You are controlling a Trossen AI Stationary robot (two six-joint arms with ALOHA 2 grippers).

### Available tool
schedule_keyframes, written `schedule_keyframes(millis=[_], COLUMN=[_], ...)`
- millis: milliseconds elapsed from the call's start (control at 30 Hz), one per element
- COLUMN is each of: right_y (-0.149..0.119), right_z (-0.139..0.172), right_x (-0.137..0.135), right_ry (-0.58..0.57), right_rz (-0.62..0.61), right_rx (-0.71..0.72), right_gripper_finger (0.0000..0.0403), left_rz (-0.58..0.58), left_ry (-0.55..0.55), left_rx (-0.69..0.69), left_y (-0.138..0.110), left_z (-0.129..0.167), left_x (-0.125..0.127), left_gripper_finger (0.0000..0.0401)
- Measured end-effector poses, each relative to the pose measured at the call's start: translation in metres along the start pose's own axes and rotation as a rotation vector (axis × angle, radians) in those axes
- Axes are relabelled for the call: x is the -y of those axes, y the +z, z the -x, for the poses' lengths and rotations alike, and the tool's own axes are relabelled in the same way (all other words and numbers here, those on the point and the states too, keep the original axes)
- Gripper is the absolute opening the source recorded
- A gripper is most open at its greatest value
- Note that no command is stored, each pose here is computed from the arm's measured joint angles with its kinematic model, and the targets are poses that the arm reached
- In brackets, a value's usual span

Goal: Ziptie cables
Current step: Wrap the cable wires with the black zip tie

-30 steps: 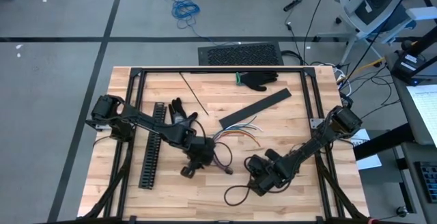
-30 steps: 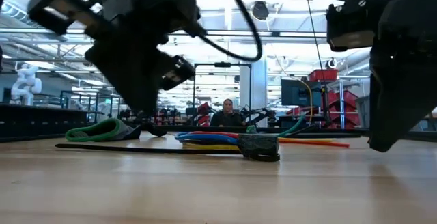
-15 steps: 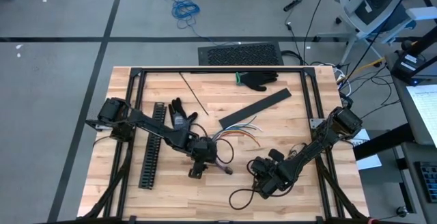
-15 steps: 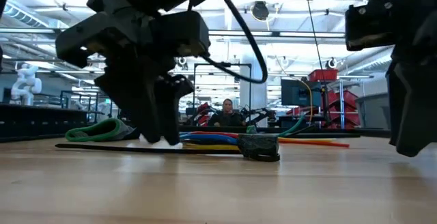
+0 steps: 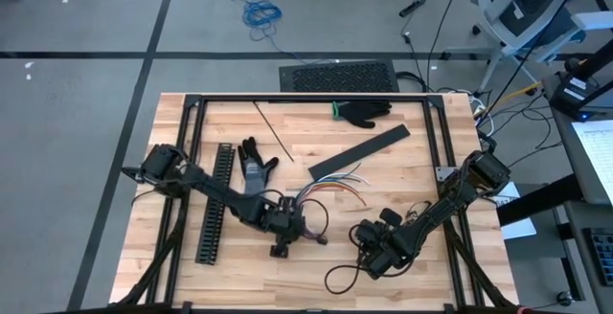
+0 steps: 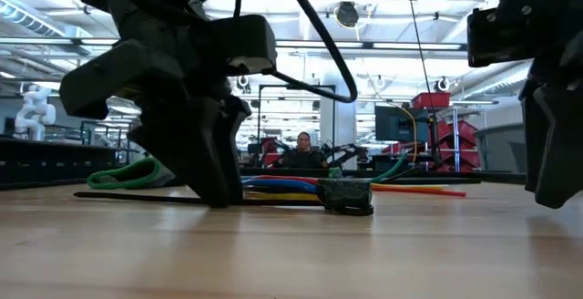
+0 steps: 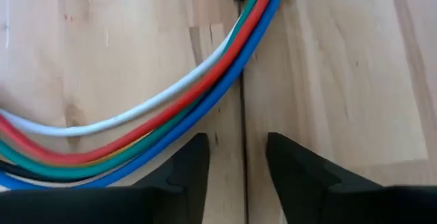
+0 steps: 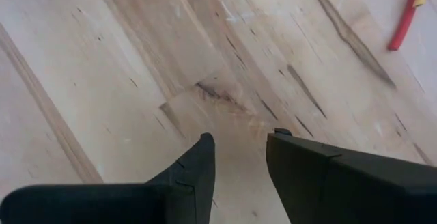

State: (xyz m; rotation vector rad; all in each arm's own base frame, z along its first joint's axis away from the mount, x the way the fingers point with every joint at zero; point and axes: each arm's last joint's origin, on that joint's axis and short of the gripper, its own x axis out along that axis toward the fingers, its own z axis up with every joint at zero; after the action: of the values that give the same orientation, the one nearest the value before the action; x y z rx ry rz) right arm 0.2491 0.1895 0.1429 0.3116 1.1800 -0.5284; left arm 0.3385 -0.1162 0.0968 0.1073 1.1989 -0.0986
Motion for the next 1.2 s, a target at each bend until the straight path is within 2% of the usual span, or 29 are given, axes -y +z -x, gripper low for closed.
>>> schedule_keyframes(millis=[133,267,333,500,633,767,967,1100,1200], right_y=[0.000,0.000,0.000,0.000,0.002,0.005,0.010,0.012,0.014], right_z=[0.000,0.000,0.000,0.000,0.007,0.015,0.028,0.035,0.039], right_x=[0.000,0.001,0.001,0.001,0.003,0.008,0.016,0.020,0.021], right_ry=[-0.004,-0.012,-0.013,-0.011,0.001,-0.017,-0.040,-0.040,-0.024], right_rz=[0.001,0.004,0.004,-0.005,-0.009,-0.010,-0.012,-0.037,-0.043], right_rx=[-0.002,-0.005,-0.005,-0.007,0.007,0.056,0.131,0.161,0.173], right_gripper_finger=[0.0121,0.0121,0.0121,0.0121,0.0121,0.0121,0.0121,0.0121,0.0121], left_rz=[-0.004,0.005,0.024,0.050,0.066,0.069,0.068,0.087,0.062], left_ry=[0.003,-0.022,-0.030,-0.059,-0.051,-0.055,-0.114,-0.116,-0.107], left_rx=[0.028,0.030,0.028,0.044,0.054,-0.029,0.025,0.069,0.067], left_y=[0.001,0.001,0.001,0.005,0.005,-0.007,-0.008,-0.001,0.002], left_z=[-0.002,-0.003,-0.003,0.006,0.036,0.061,0.109,0.141,0.160], left_x=[0.006,0.010,0.009,0.003,-0.003,-0.004,-0.006,-0.017,-0.024], left_gripper_finger=[0.0096,0.0019,0.0007,0.0002,0.0001,0.0001,0.0000,0.0000,0.0000])
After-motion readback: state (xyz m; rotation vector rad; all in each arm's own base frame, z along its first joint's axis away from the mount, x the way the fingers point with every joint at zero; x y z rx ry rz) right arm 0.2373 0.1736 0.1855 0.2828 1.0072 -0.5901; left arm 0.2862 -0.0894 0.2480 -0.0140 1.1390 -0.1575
